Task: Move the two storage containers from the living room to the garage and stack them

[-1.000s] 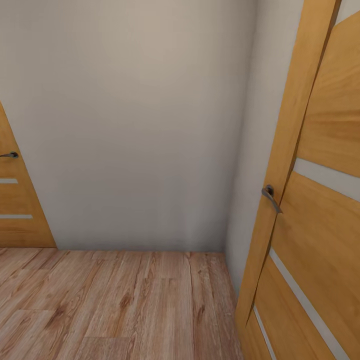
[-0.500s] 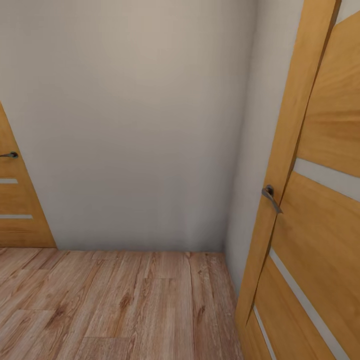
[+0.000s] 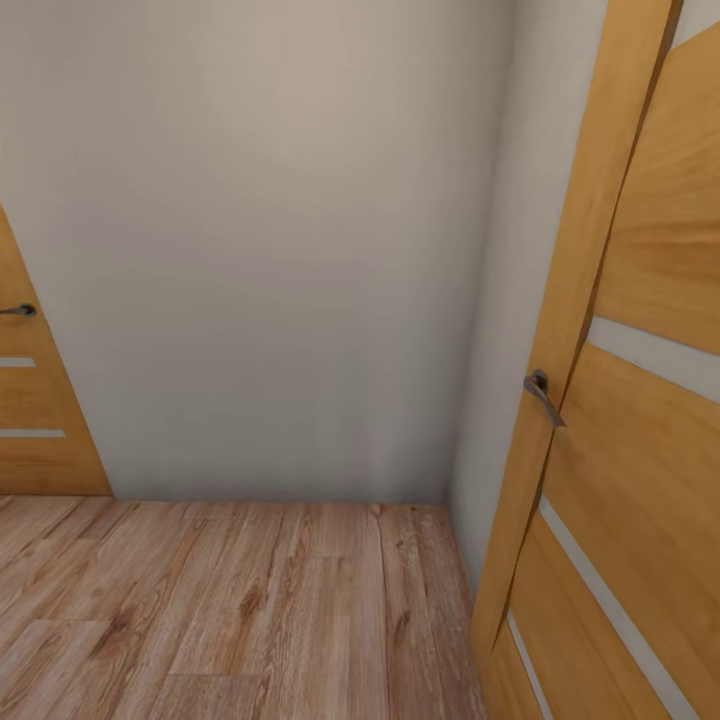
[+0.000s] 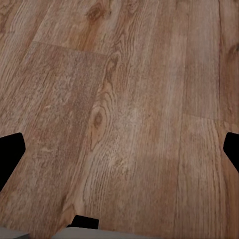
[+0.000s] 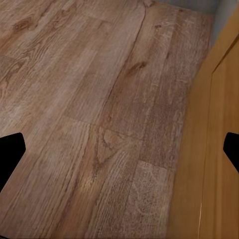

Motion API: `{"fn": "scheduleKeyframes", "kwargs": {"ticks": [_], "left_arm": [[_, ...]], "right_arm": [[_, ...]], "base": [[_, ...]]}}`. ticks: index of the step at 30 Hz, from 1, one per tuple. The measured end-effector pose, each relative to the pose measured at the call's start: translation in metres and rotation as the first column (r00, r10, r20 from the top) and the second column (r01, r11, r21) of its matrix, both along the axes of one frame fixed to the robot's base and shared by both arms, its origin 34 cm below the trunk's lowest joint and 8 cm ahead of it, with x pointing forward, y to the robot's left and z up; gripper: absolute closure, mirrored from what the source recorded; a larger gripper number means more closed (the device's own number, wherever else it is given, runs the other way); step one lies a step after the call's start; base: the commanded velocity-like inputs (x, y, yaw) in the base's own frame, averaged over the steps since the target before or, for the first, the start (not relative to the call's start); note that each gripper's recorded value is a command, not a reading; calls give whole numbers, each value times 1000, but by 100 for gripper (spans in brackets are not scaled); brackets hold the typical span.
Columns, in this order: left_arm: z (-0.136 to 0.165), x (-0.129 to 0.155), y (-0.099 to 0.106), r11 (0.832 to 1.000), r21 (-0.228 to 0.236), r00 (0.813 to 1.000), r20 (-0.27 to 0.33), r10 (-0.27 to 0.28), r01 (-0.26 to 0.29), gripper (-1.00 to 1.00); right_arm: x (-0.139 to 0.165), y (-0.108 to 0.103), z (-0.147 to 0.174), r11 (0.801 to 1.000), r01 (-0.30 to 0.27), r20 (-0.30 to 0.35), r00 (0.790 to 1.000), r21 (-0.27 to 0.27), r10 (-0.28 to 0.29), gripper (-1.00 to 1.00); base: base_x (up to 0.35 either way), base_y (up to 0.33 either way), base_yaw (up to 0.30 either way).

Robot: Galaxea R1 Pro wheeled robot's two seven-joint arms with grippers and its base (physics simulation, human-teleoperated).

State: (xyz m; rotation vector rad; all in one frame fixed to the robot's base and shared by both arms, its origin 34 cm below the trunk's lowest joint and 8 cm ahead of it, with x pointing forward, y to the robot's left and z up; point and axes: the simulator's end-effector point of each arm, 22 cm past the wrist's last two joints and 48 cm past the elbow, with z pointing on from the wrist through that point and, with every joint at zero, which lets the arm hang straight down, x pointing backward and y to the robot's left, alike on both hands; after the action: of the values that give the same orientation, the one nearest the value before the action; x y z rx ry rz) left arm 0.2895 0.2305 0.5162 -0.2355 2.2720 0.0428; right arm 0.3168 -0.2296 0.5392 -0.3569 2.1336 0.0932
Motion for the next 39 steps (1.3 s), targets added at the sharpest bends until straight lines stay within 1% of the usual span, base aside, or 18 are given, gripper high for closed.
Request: {"fn": "scheduleKeyframes", "kwargs": {"ticks": [7,36,39], "left_arm": [[0,0,0,1000,0,1000,0,0,0,-100],[0,0,-1,1000,-1,1000,0,0,0,-100],[0,0,-1,1000,-1,1000,0,0,0,-100]], "right_arm": [[0,0,0,1000,0,0,1000,0,0,-100],[0,1,0,1000,-3,-1,1000,1,3,-100],[0,1,0,1000,-3,0,1000,1,3,-100]], "base": [[170,0,0],[4,0,0],[121,0,0]]}}
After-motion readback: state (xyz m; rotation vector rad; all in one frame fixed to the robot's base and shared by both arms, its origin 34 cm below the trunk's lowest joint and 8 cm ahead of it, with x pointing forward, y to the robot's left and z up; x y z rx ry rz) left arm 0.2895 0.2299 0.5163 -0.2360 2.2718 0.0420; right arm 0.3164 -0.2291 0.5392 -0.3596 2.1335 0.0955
